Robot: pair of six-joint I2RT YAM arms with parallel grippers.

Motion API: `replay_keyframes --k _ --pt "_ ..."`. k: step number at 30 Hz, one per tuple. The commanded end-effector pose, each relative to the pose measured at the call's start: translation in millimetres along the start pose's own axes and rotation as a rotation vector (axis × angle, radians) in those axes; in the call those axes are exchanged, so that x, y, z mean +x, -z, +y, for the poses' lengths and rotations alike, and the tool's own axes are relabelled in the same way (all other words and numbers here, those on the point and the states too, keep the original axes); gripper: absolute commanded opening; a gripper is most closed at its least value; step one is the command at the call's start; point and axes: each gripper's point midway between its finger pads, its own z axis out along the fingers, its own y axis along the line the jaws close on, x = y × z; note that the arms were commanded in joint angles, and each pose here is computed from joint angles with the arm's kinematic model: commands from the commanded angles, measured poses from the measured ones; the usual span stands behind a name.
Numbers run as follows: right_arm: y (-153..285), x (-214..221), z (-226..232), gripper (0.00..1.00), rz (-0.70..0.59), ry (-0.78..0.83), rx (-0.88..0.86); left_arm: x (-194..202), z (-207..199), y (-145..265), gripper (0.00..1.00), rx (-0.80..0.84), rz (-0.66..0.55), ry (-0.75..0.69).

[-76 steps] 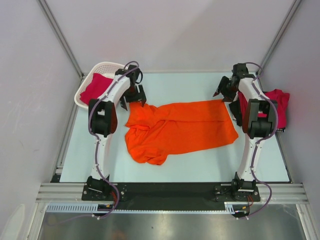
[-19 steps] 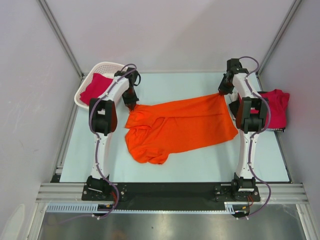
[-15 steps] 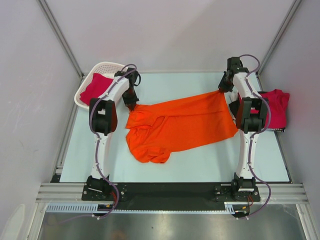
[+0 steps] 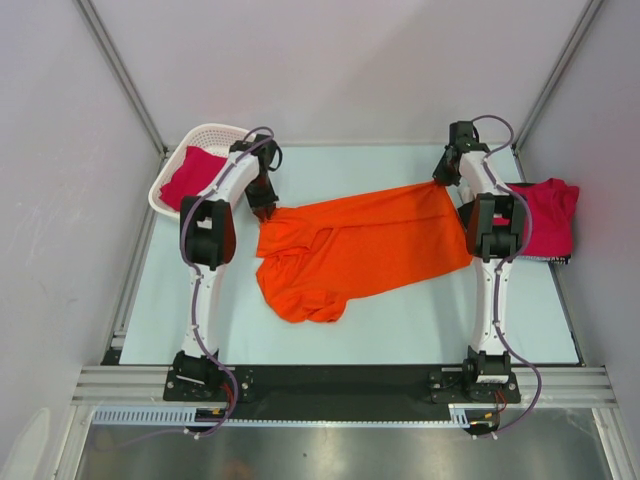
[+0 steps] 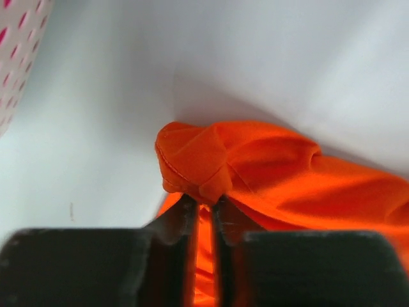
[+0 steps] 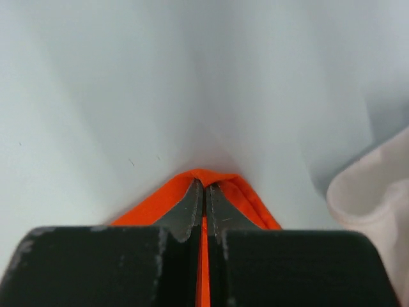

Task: Fold and stack the t-shirts
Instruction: Fold the flattened tshirt in 1/3 of the way

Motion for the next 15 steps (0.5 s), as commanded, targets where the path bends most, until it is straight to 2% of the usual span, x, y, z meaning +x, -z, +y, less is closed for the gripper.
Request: replay_keyframes --k 1,2,3,4,5,6,8,9,11,12,15 --pt "-13 -37 2 0.06 -0.147 -0.032 0.003 -15 -3 15 0.51 0.040 -0.044 0.014" --pt "-12 -40 3 0.11 -0.154 -0.026 -0.003 -18 -2 21 0.62 0.043 -0.060 0.017" --pt "-10 -44 4 0.32 -0.163 -0.029 -0.009 -22 -3 26 0.70 0.055 -0.081 0.020" --pt "-4 -53 6 0.41 -0.184 -0.031 -0.017 -25 -3 33 0.80 0.064 -0.104 0.021" --pt "7 -62 7 0.49 -0.206 -0.031 -0.020 -29 -1 47 0.84 0.076 -0.136 0.027" --pt "16 -70 9 0.65 -0.231 -0.031 -0.028 -34 -2 56 0.87 0.089 -0.169 0.031" --pt "32 -81 11 0.70 -0.253 -0.035 -0.055 -37 1 73 0.91 0.108 -0.207 0.026" --pt "51 -93 15 0.78 -0.286 -0.035 -0.078 -38 0 76 0.91 0.117 -0.214 0.023" --pt "69 -99 13 0.80 -0.290 -0.044 -0.105 -36 3 86 0.91 0.128 -0.225 0.008" --pt "93 -112 16 0.80 -0.329 -0.046 -0.133 -33 2 88 0.91 0.138 -0.220 0.003" --pt "107 -99 10 0.78 -0.291 -0.071 -0.175 -23 1 92 0.86 0.169 -0.199 -0.025"
